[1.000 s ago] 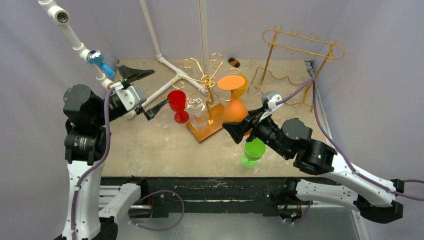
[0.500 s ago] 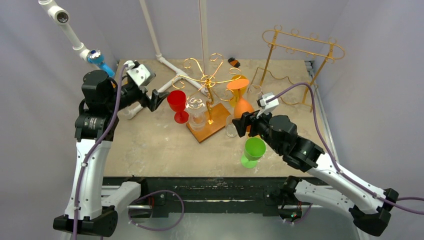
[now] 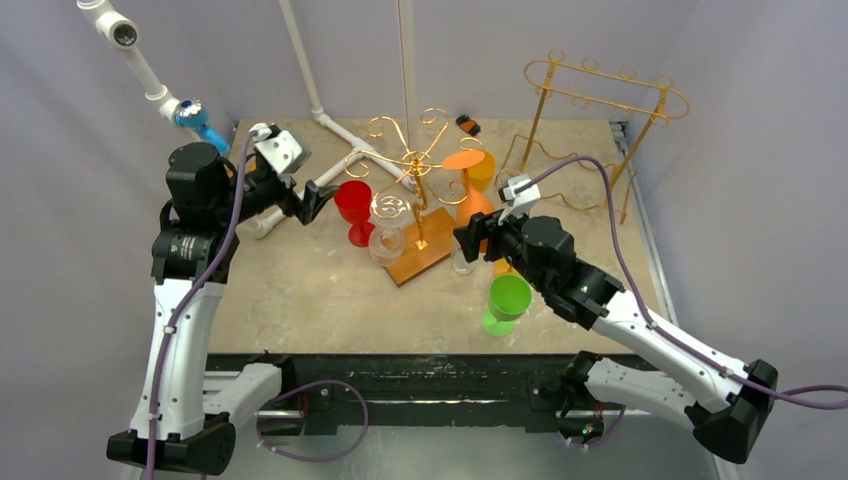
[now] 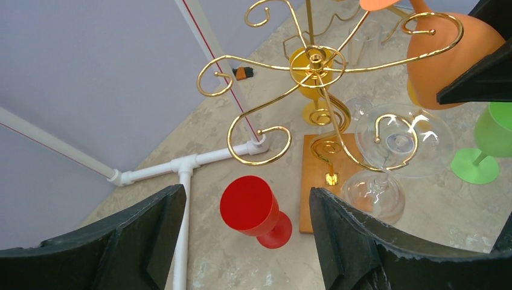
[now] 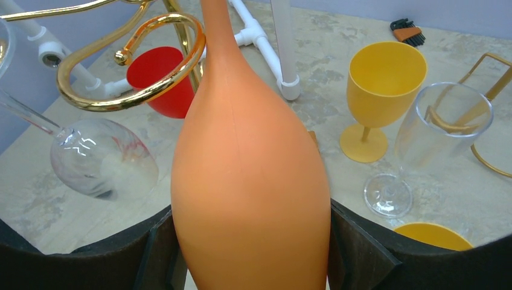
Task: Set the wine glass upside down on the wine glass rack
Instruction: Turn the wine glass upside down at the wine rack.
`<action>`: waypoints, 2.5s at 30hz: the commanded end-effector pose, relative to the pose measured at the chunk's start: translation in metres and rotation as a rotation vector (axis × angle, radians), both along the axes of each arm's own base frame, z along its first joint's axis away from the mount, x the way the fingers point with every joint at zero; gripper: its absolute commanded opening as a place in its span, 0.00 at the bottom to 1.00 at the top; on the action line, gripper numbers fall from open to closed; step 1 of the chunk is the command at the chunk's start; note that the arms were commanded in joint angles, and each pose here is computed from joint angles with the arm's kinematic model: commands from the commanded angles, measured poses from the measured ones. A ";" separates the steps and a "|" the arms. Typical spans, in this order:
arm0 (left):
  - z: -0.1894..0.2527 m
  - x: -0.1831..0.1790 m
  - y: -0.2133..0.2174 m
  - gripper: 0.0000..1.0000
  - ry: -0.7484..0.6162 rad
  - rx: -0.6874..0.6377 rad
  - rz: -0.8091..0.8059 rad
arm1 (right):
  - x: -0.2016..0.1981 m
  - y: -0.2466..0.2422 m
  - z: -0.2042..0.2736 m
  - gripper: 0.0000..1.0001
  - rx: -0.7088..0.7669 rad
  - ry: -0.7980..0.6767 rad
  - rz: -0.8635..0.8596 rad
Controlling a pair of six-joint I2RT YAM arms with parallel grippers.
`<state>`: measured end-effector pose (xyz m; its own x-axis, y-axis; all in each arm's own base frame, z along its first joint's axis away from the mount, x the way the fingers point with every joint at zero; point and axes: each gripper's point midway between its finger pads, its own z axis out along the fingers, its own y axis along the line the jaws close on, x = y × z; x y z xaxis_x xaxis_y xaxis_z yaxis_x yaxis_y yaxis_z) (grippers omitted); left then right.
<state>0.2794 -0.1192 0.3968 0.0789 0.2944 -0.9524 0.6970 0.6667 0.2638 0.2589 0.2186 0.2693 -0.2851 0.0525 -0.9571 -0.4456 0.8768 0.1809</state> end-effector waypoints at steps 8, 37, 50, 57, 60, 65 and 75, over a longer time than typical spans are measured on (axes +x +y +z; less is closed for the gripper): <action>-0.019 0.023 0.001 0.79 0.034 -0.006 0.024 | 0.009 0.023 0.014 0.50 0.046 -0.061 0.072; -0.028 0.058 -0.025 0.74 0.028 0.024 0.039 | -0.016 0.025 0.002 0.46 0.068 -0.116 0.200; -0.029 0.062 -0.023 0.72 0.017 0.052 0.063 | -0.021 0.022 0.008 0.44 0.165 -0.236 0.207; -0.026 0.063 -0.022 0.71 0.011 0.054 0.073 | -0.015 0.016 0.002 0.50 0.221 -0.218 0.138; -0.026 0.062 -0.021 0.71 0.010 0.056 0.074 | -0.012 0.015 -0.010 0.70 0.248 -0.169 0.104; -0.024 0.062 -0.020 0.71 0.007 0.059 0.079 | -0.011 0.020 -0.028 0.99 0.230 -0.095 0.105; -0.022 0.063 -0.020 0.71 0.000 0.058 0.083 | -0.031 0.013 0.000 0.99 0.244 -0.088 0.156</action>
